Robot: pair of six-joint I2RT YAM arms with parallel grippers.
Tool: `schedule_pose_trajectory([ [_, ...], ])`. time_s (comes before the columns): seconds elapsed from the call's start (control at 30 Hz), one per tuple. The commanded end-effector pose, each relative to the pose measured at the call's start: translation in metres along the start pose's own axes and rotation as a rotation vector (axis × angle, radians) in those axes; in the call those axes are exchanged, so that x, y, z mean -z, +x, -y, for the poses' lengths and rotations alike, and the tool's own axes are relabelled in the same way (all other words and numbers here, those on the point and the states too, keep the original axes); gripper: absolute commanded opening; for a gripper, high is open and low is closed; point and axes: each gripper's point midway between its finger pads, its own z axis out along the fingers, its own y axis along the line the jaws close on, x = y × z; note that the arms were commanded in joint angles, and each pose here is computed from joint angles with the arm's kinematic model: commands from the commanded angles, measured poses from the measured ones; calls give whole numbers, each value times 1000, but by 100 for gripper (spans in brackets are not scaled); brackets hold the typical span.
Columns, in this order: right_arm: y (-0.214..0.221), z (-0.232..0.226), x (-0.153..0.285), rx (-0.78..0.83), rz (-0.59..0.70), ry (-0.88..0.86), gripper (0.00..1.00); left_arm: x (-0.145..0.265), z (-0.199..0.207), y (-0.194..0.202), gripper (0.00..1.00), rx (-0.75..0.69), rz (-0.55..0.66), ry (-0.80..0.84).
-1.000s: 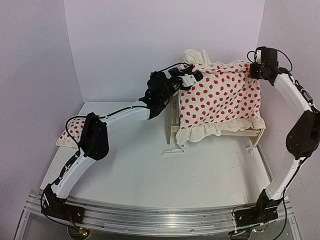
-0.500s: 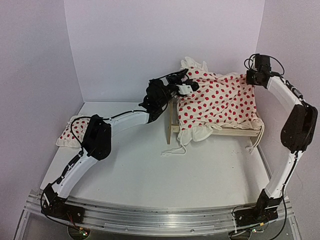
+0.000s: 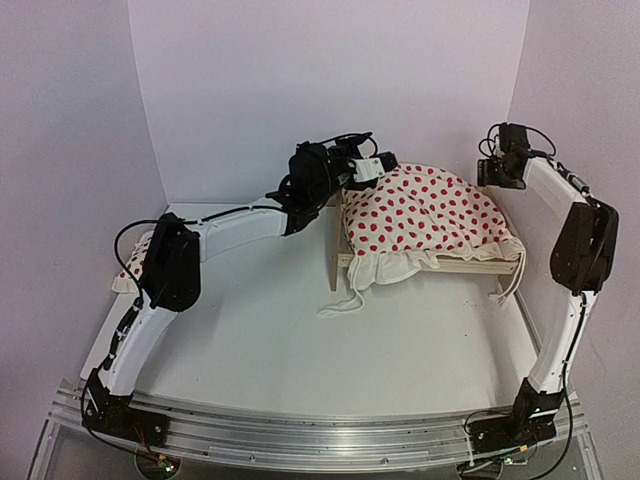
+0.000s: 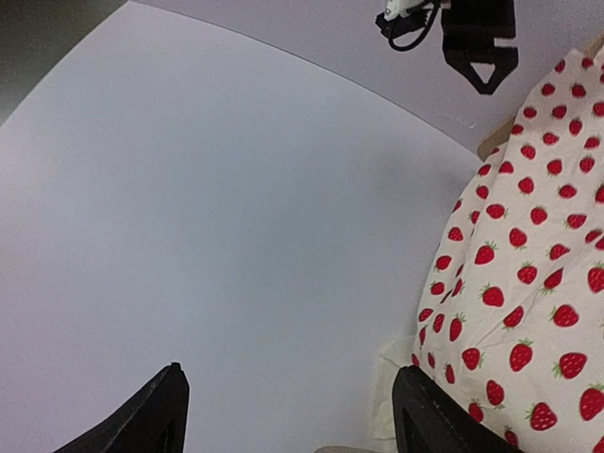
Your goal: Set up the pet bed
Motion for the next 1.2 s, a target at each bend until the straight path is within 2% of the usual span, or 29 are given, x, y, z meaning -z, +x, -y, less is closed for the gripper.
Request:
schedule_pose_trajectory([
  [0.0,-26,-21,65,-15,78,-207,87,17,-92,-57,76,259,12,-10],
  [0.1,-9,5,69,-40,33,-80,89,25,-97,-57,76,465,-66,62],
  [0.17,7,11,60,-4,-26,-66,88,34,-86,-51,75,605,-136,123],
  [0.3,48,19,29,-64,-255,-149,76,54,-66,-39,75,786,-259,209],
  [0.4,69,28,11,-111,-367,-135,69,71,-60,-29,75,907,-313,270],
  [0.5,83,34,-3,-119,-413,-124,61,89,-58,-17,76,939,-362,310],
  [0.67,106,30,-25,-102,-475,-154,59,122,-63,11,76,941,-421,290],
  [0.8,123,15,-35,-47,-511,-237,47,153,-74,26,76,943,-439,272],
  [0.93,136,-6,-36,-19,-538,-347,30,183,-89,35,76,932,-430,223],
  [1.03,138,-29,-24,40,-533,-443,16,203,-97,43,76,940,-436,181],
  [1.17,143,-74,9,180,-514,-562,8,235,-97,48,76,950,-455,146],
])
